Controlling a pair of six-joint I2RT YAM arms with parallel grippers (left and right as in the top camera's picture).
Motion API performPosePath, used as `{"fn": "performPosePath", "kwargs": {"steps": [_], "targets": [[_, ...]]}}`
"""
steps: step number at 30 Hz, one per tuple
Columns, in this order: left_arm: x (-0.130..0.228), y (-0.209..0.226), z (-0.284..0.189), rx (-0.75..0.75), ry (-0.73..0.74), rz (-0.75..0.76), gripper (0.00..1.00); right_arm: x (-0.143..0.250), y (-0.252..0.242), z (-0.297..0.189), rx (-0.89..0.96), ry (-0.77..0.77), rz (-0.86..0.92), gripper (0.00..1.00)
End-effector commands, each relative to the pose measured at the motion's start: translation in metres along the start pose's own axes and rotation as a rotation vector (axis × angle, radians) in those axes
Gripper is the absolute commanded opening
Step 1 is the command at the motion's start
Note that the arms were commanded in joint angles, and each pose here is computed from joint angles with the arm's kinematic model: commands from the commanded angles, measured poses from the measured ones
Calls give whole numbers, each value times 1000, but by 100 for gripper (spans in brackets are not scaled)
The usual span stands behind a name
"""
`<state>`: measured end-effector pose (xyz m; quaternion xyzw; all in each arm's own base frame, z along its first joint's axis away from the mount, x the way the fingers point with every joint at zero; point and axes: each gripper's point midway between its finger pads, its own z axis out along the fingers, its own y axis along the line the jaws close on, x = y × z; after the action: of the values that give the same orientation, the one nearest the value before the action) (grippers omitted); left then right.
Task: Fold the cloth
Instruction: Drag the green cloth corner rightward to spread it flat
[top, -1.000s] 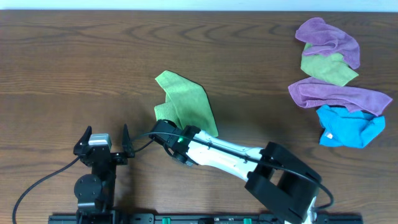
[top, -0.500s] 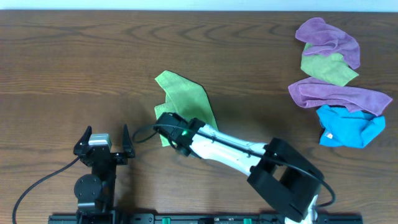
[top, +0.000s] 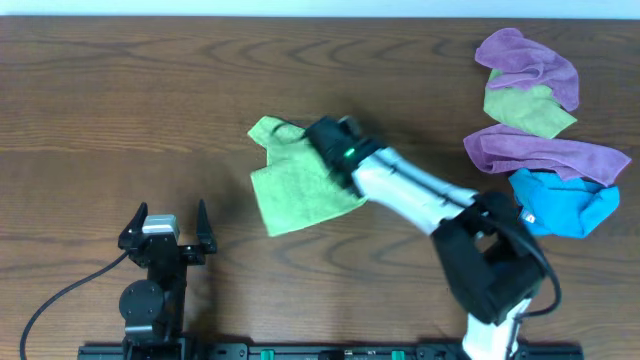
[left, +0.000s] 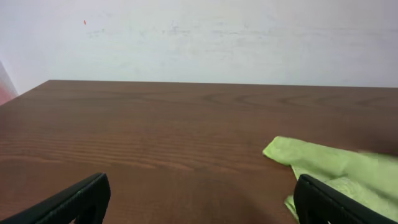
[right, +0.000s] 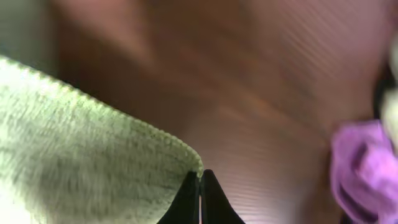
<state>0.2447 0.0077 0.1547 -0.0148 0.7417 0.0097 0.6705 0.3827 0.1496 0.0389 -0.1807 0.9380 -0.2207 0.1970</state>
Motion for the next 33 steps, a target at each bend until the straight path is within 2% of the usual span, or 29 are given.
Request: {"fn": "performPosePath", "kwargs": {"steps": [1,3,4,6,7,10,11,14,16,19,20,21,22,28,30,33], "targets": [[20,6,1,-32,61,16,95,11,-58,24,80,75,364,2],[20,6,1,-32,61,16,96,23,-67,36,9,150,435,2],[20,6,1,-32,61,16,95,29,-68,40,-30,183,457,6],[20,6,1,-32,61,16,95,36,-68,44,-95,228,493,56],[20,6,1,-32,61,16,95,38,-67,45,-119,241,505,66],[20,6,1,-32,61,16,95,44,-68,47,-146,272,519,76],[20,6,1,-32,61,16,95,46,-68,46,-145,279,515,76],[20,6,1,-33,61,16,95,47,-60,41,-154,285,464,70],[20,6,1,-33,61,16,95,46,-53,36,-159,282,437,61],[20,6,1,-32,61,16,96,37,-43,25,-175,245,386,40],[20,6,1,-32,61,16,95,33,-42,20,-181,229,374,28],[20,6,1,-32,61,16,95,30,-41,15,-185,213,369,10],[20,6,1,-32,61,16,95,26,-40,10,-190,198,367,2],[20,6,1,-32,61,16,95,8,-31,-26,-256,101,321,2],[20,6,1,-32,61,16,96,7,1,-42,-394,95,226,2],[20,6,1,-32,61,16,95,7,27,-51,-464,72,139,2]]}}
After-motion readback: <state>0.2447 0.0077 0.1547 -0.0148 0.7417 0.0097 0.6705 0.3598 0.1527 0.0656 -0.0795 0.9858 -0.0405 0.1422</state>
